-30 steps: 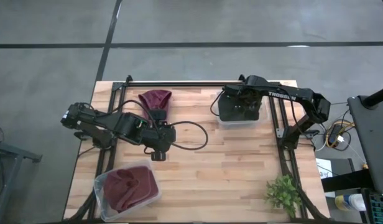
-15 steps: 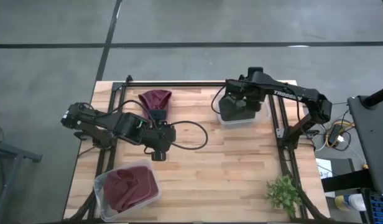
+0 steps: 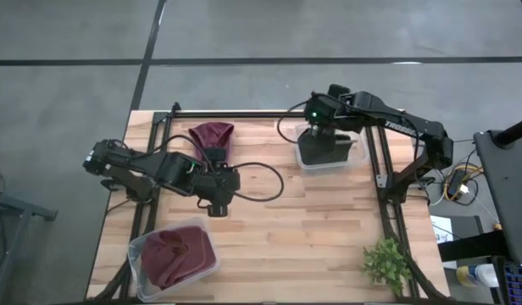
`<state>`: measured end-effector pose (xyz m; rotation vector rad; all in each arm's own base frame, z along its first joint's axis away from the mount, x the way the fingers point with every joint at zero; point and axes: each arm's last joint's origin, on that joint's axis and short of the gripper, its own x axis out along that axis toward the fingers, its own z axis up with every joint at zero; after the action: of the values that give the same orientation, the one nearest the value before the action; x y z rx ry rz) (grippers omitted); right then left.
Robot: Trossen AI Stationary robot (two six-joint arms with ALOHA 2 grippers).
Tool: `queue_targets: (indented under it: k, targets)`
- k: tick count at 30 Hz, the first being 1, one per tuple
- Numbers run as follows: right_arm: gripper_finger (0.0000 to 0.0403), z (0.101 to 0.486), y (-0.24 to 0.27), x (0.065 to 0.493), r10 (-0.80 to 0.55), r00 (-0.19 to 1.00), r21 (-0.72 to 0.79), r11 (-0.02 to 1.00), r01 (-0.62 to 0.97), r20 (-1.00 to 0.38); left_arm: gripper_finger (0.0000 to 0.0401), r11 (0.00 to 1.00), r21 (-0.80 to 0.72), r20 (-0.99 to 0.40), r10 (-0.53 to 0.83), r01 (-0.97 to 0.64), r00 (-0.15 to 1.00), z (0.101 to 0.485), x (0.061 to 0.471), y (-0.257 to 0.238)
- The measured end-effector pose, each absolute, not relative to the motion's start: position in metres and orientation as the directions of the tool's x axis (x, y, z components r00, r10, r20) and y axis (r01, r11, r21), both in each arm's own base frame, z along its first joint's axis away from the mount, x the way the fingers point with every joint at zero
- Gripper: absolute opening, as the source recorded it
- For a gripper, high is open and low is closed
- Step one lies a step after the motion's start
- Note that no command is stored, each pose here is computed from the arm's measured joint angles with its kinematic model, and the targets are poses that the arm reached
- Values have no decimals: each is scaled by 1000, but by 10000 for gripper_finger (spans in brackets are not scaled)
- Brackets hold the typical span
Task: Pick & Place hat
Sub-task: Put the dark red cap into the bottom transparent bin
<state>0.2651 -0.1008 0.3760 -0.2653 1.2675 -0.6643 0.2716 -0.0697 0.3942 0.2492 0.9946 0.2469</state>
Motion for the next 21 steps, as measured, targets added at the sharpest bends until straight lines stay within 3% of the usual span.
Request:
queue_targets:
  k: [4, 8, 21]
  targets:
    - [216, 384, -98, 282, -411, 409, -241, 882, 405, -815, 167, 945, 308, -792, 316, -106, 522, 394, 272, -70]
    - [216, 381, -96, 300, -226, 604, 2, 936, 352, -764, 167, 946, 305, -792, 316, -111, 522, 394, 272, -70]
    - [215, 317, -89, 353, -48, 726, 228, 934, 277, -686, 167, 911, 395, -800, 403, -117, 445, 391, 263, -65]
